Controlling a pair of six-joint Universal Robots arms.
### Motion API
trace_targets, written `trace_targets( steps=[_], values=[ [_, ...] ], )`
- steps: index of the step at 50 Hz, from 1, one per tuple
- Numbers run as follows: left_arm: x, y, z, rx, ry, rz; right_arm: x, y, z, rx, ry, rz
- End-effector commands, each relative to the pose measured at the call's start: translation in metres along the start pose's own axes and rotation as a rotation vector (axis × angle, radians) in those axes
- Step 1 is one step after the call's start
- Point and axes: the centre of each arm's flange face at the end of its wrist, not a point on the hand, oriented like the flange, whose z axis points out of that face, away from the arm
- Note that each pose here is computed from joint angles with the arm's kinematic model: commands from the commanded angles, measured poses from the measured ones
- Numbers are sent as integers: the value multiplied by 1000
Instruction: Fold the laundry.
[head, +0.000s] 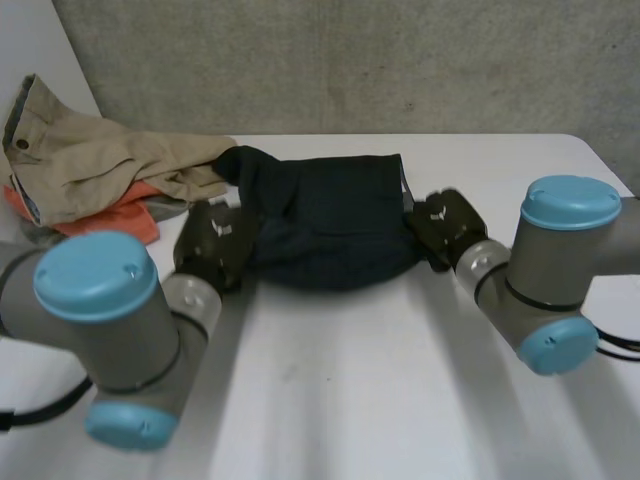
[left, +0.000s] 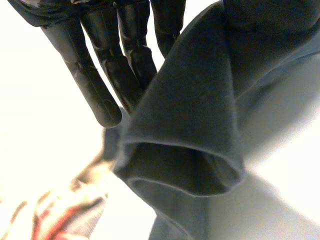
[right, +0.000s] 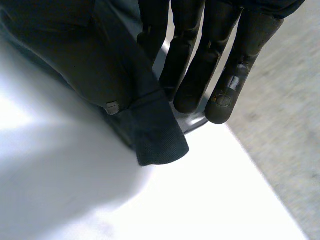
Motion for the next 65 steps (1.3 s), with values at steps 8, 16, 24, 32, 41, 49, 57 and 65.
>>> trace_targets(
  steps=[8, 16, 24, 32, 41, 49, 57, 65],
  values=[
    [23, 18, -132, -414, 348, 201, -15, -2, -133, -395, -331, -80],
    [21, 12, -150, -482, 420, 239, -4, 2, -160, -467, -384, -149],
    [-1, -1, -95, -361, 239, 152, -9, 10, -136, -404, -332, -75],
    [-21, -38, -67, -95, 79, 77, -12, 17, -131, -390, -310, -74],
    [1, -59, -23, 160, 235, 57, -14, 18, -133, -390, -308, -75],
    [19, -30, 31, 143, 348, 113, -14, 16, -136, -373, -294, -80],
    [25, 7, 52, 69, 401, 371, -14, 19, -137, -377, -291, -77],
    [25, 18, 56, 39, 411, 419, -15, 23, -138, -388, -291, -70]
  ],
)
